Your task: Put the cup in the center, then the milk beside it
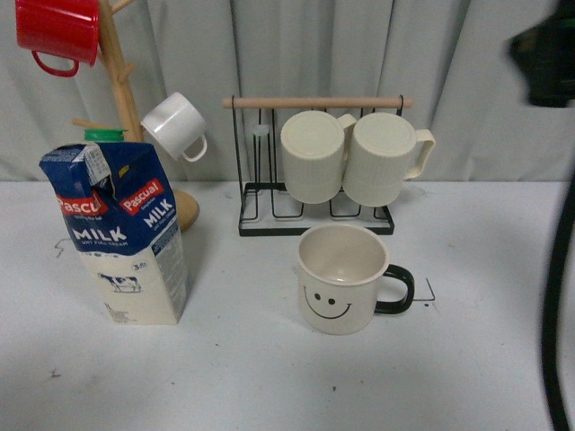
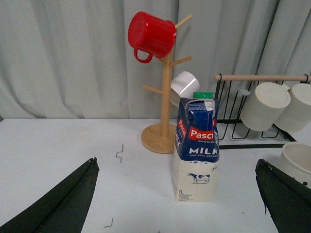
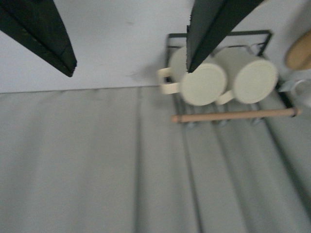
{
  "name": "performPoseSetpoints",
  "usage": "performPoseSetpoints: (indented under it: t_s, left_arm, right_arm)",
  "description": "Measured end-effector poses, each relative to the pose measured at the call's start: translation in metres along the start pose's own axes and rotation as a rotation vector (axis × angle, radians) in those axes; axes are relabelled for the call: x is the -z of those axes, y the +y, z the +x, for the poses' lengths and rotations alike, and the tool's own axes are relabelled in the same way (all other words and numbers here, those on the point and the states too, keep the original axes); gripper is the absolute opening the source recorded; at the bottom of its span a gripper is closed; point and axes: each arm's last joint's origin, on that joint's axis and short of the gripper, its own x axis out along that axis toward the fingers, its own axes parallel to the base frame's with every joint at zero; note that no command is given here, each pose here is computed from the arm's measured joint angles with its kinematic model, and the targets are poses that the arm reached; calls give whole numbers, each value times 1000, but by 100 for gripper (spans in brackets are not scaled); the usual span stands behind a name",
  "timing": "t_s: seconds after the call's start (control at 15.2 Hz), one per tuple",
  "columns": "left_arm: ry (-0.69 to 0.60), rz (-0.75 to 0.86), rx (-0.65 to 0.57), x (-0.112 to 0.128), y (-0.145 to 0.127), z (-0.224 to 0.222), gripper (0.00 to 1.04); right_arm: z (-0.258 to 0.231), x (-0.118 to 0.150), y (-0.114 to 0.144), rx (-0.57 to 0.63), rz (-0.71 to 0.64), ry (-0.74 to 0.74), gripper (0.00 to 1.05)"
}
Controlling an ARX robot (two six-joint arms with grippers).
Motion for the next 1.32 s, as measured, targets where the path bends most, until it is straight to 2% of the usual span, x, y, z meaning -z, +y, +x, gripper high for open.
performPoseSetpoints:
  t_s: [0.07, 0.13, 0.2, 0.4, 1.12, 1.19, 1.32]
  left_arm:
    - [0, 0, 0, 0, 0, 0, 98]
    - [0, 0, 0, 0, 0, 0, 98]
    - [0, 0, 2, 0, 0, 0, 98]
    - [0, 0, -3, 0, 0, 0, 98]
    - [0, 0, 0, 0, 0, 0, 98]
    - [0, 0, 0, 0, 0, 0, 98]
    - [0, 0, 0, 0, 0, 0, 98]
  right_arm:
    - [-37, 0, -23, 97, -25, -62, 64]
    - [-66, 2, -35, 149, -36, -116, 51]
    - [-80, 5, -34, 139, -42, -143, 40]
    - [-104, 31, -43, 126, -58, -99, 4]
    - [-156, 65, -38, 119, -64, -131, 2]
    - [-158, 70, -38, 120, -62, -98, 2]
    - [-164, 66, -37, 119, -64, -131, 2]
